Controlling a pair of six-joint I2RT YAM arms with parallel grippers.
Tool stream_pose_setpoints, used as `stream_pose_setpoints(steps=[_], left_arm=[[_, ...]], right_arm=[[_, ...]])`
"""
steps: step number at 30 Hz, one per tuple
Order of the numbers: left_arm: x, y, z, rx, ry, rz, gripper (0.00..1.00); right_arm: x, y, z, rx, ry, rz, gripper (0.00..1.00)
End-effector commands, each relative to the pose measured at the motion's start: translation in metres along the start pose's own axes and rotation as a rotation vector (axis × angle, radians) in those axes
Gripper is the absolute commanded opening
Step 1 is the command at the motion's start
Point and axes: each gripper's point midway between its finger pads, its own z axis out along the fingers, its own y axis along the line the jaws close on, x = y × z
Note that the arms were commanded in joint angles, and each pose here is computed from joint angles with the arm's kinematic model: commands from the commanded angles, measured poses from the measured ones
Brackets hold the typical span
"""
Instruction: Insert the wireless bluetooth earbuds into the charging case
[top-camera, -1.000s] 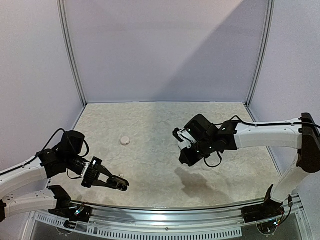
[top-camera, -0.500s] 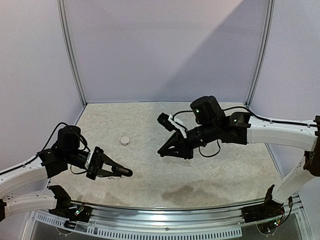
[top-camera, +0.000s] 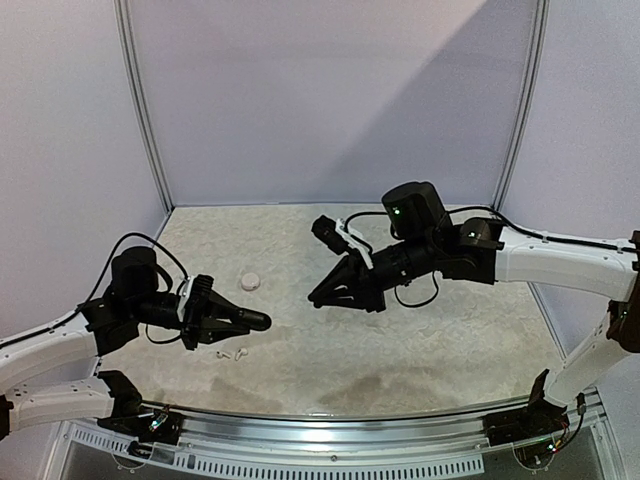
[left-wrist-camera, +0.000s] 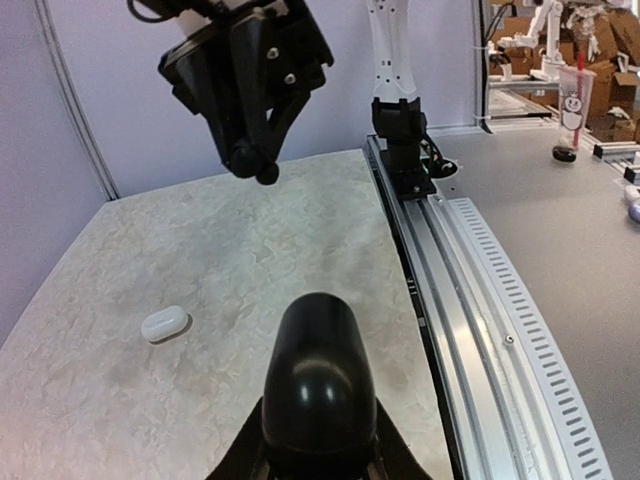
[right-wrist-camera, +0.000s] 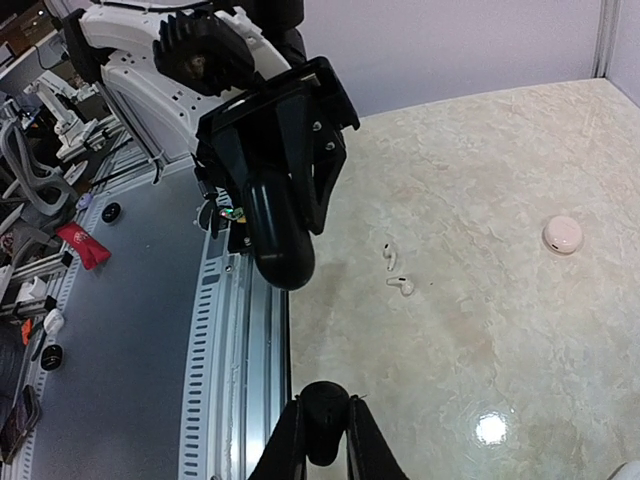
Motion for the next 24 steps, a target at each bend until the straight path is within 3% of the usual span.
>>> stream_pose_setpoints(steps=[1, 9, 18, 24], left_arm=[[0.005, 0.007, 0.004, -0.044, -0.002, -0.092, 0.0], [0.008, 0.011, 0.003, -0.07, 0.018, -0.111, 0.0], [0.01, 0.011, 0.002, -0.075, 0.024, -0.11, 0.0], [0.01, 0.01, 0.002, -0.075, 0.026, -0.108, 0.0]], right_arm=[[0.03, -0.003, 0.016, -0.033, 0.076, 0.118, 0.0], [0.138, -0.022, 0.075, -0.077, 0.405, 0.512, 0.0], [0.21, -0.026, 0.098, -0.101, 0.655, 0.592, 0.0], [0.233, -0.037, 0.095, -0.042, 0.749, 0.568, 0.11]])
